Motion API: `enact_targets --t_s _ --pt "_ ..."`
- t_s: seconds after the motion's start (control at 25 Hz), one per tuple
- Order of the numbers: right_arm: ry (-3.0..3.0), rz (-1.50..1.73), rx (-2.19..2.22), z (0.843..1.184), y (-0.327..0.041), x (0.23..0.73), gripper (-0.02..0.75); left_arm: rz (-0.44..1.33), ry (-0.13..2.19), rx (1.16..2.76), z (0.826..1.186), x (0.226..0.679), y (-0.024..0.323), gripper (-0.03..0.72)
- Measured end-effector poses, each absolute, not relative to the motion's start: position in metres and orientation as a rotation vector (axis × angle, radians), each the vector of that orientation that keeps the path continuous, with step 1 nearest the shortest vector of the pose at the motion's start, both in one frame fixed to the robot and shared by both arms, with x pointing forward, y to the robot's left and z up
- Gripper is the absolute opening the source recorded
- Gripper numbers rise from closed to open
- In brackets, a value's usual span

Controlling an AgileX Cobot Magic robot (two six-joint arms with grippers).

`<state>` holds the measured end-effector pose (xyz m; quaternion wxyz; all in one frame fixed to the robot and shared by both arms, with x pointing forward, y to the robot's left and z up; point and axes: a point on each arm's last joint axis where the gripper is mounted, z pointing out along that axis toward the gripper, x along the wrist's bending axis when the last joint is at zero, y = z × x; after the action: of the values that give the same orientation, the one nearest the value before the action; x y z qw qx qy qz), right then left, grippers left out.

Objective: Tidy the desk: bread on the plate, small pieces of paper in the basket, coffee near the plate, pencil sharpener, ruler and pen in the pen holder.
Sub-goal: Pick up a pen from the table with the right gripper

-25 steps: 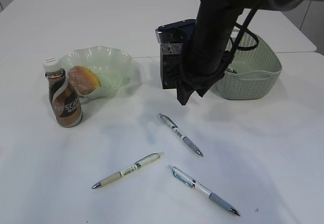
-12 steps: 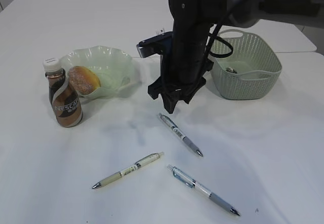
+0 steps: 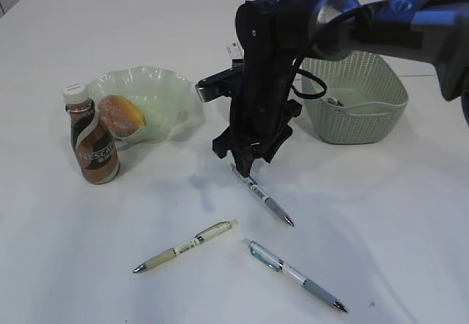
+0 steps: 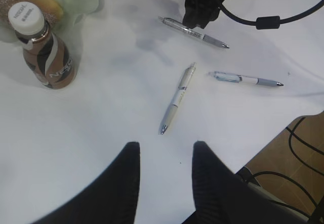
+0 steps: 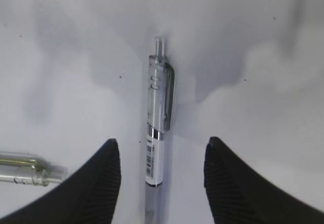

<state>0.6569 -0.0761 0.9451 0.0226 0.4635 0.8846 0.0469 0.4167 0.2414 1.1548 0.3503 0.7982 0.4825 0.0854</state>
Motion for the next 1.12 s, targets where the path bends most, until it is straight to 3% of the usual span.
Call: enact_targets --t_s 1.12 --pt "2.756 0.214 1.426 0.918 -0.064 0.670 0.424 0.221 1.250 2.067 1.155 0.417 0.241 0.243"
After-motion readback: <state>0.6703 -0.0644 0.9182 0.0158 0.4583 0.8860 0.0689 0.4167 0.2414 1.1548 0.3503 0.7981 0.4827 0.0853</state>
